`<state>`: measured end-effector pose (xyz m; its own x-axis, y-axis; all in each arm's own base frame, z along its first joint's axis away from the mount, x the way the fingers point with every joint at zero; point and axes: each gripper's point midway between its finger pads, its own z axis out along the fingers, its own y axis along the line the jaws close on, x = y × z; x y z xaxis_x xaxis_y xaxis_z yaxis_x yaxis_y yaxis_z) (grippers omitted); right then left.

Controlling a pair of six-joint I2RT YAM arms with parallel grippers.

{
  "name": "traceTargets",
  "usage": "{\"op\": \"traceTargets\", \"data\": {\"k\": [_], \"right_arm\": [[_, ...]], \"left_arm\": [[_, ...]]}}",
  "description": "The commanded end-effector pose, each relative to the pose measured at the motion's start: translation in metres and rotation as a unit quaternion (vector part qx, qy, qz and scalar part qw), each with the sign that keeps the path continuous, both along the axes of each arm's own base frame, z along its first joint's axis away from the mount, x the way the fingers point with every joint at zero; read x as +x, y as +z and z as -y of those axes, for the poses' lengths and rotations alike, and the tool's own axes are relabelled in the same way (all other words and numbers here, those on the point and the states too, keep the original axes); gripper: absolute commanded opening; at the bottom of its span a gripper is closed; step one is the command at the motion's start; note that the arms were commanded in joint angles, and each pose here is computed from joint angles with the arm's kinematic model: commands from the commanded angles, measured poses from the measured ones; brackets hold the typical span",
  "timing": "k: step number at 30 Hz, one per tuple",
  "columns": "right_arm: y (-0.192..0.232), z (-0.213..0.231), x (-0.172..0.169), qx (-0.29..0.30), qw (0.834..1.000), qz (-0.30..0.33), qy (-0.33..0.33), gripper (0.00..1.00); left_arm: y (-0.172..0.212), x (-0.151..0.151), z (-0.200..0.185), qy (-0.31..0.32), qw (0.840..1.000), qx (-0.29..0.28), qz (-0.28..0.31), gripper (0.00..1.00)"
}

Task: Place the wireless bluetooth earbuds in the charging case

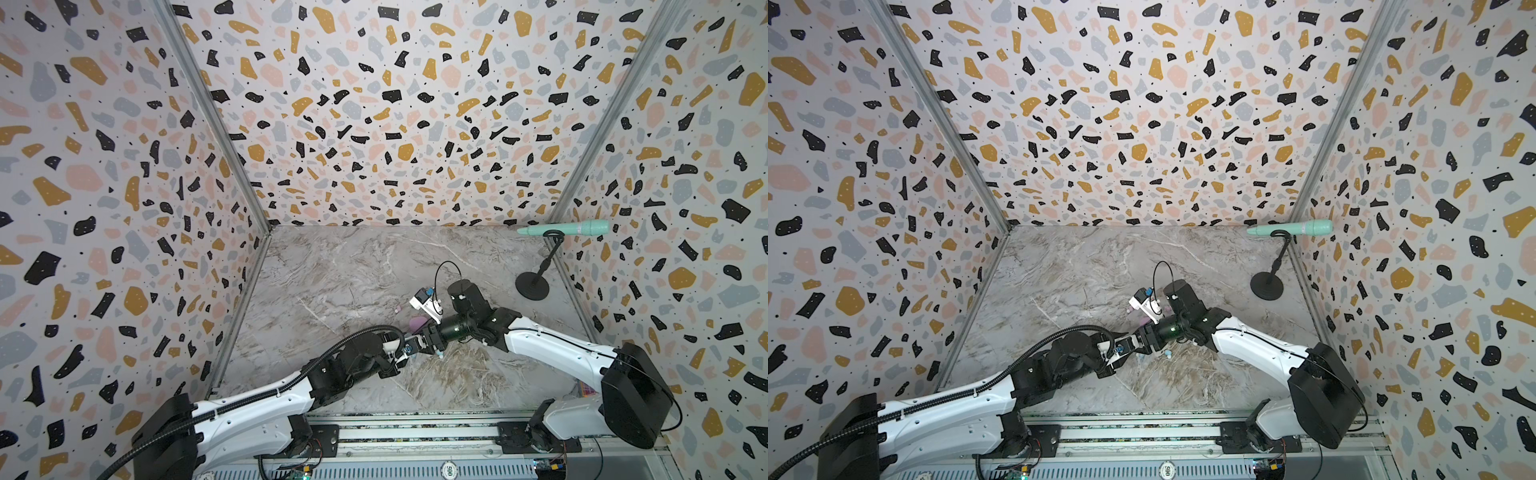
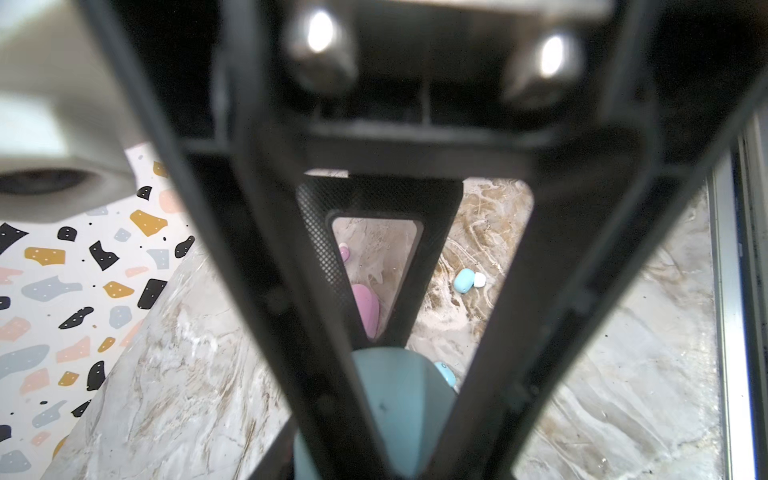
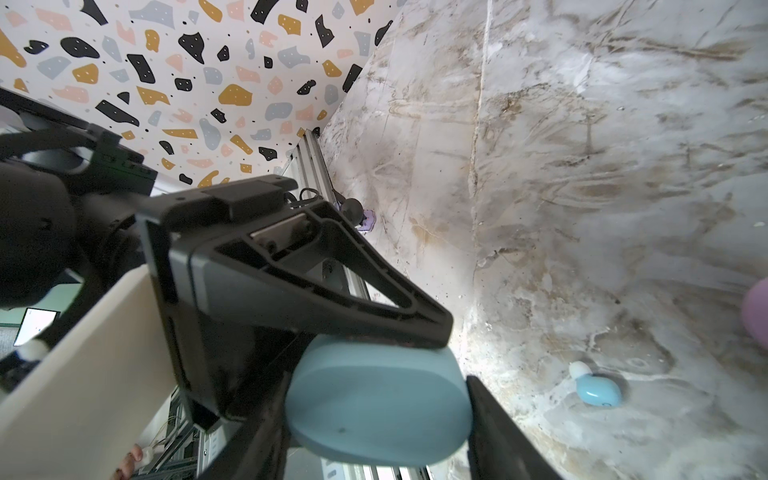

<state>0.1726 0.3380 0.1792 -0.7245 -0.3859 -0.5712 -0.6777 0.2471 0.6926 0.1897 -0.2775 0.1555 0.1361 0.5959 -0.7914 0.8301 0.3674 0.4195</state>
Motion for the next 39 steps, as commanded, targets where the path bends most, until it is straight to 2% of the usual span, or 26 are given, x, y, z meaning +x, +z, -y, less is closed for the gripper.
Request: {"op": "traceTargets", "data": {"k": [1,5,7,9,12,16,19,24,29,35,39], "right_arm": [[0.02,0.0,-0.004,0.028,0.999,0.032,0.009,0.0],[0.02,0.001,-0.005,0.029,0.999,0.032,0.011,0.0],[0.02,0.001,-0.004,0.028,0.999,0.033,0.008,0.02],[0.02,0.001,-0.005,0.028,0.999,0.033,0.008,0.15],[0.021,0.002,-0.005,0.03,0.999,0.036,0.008,0.39],[0.027,0.004,-0.005,0.035,0.998,0.046,0.001,0.77],[0.031,0.007,-0.005,0.038,0.998,0.055,-0.006,0.88],[0.043,0.014,-0.004,0.043,0.996,0.08,-0.024,0.95],[0.067,0.03,-0.003,0.06,0.988,0.124,-0.066,0.98],[0.097,0.054,-0.016,0.11,0.975,0.164,-0.106,1.0],[0.106,0.068,-0.032,0.138,0.967,0.188,-0.106,0.99]], "left_arm": [[0.019,-0.001,0.009,-0.011,1.0,-0.026,0.012,0.35],[0.021,0.0,0.01,-0.012,1.0,-0.026,0.012,0.27],[0.022,0.0,0.011,-0.015,0.999,-0.026,0.013,0.16],[0.023,0.0,0.012,-0.016,0.999,-0.024,0.015,0.01],[0.025,0.001,0.012,-0.014,1.0,-0.022,0.017,0.0],[0.027,-0.001,0.011,-0.017,0.999,-0.028,0.016,0.0],[0.027,-0.005,0.012,-0.028,0.999,-0.028,0.008,0.0],[0.024,-0.012,0.015,-0.045,0.999,-0.025,-0.008,0.0],[0.035,-0.017,0.017,-0.037,0.996,-0.059,-0.05,0.0],[0.051,-0.019,0.026,-0.012,0.987,-0.076,-0.141,0.0],[0.049,-0.04,0.039,-0.051,0.971,-0.069,-0.222,0.0]]}}
